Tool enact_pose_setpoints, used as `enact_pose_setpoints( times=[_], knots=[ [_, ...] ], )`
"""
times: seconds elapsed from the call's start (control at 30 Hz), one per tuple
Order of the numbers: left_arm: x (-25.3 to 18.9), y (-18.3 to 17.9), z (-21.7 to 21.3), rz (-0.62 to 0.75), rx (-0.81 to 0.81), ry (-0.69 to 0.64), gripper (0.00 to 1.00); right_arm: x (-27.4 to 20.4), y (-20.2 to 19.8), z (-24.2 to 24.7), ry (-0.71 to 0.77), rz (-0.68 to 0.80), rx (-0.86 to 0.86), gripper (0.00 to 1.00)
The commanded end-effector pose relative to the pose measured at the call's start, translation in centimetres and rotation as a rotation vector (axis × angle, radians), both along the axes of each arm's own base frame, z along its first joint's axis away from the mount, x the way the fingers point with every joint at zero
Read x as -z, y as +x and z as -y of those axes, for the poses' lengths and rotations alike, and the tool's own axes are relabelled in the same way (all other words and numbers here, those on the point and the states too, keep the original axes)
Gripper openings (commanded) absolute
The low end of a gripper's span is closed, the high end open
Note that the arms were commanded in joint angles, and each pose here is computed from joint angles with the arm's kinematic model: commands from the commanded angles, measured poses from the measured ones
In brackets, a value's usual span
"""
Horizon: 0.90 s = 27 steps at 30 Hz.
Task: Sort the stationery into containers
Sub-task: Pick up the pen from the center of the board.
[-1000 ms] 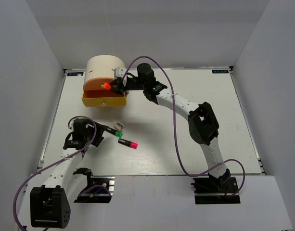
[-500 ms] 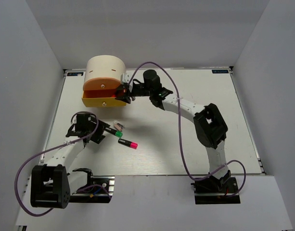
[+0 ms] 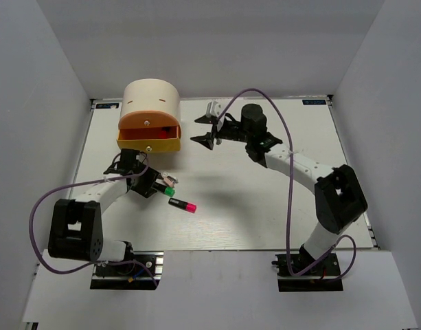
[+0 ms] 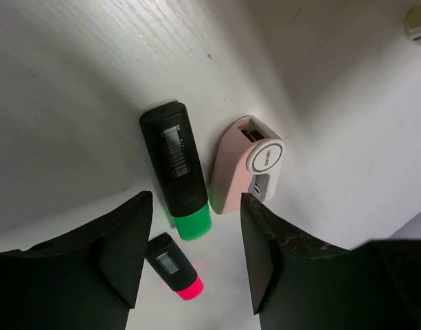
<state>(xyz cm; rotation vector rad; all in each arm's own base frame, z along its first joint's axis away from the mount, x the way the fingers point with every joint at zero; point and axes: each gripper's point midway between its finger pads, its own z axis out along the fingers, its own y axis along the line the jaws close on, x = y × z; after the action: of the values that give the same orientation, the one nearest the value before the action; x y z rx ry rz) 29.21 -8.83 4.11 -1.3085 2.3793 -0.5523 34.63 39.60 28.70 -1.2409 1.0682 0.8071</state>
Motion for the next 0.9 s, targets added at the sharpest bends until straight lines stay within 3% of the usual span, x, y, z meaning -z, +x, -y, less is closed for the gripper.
enact_pose_setpoints(
  times=[0.0, 0.57, 0.87],
  knots=[
    [-0.3, 0.2, 0.7, -0.033, 0.027, 0.015, 0.64, 0.0, -0.1, 2.3, 0.016, 0.003, 0.049, 0.67],
    [3.0, -2.0, 0.8, -0.219, 0.068, 0.161, 0.55, 1.3, 0.6, 7.9, 0.04, -0.071, 0.171, 0.67],
    [2.0, -2.7, 0.3, -0.174, 0.029, 0.157, 0.56, 2.2, 0.4, 8.7, 0.034, -0.092, 0.177, 0.67]
  ],
)
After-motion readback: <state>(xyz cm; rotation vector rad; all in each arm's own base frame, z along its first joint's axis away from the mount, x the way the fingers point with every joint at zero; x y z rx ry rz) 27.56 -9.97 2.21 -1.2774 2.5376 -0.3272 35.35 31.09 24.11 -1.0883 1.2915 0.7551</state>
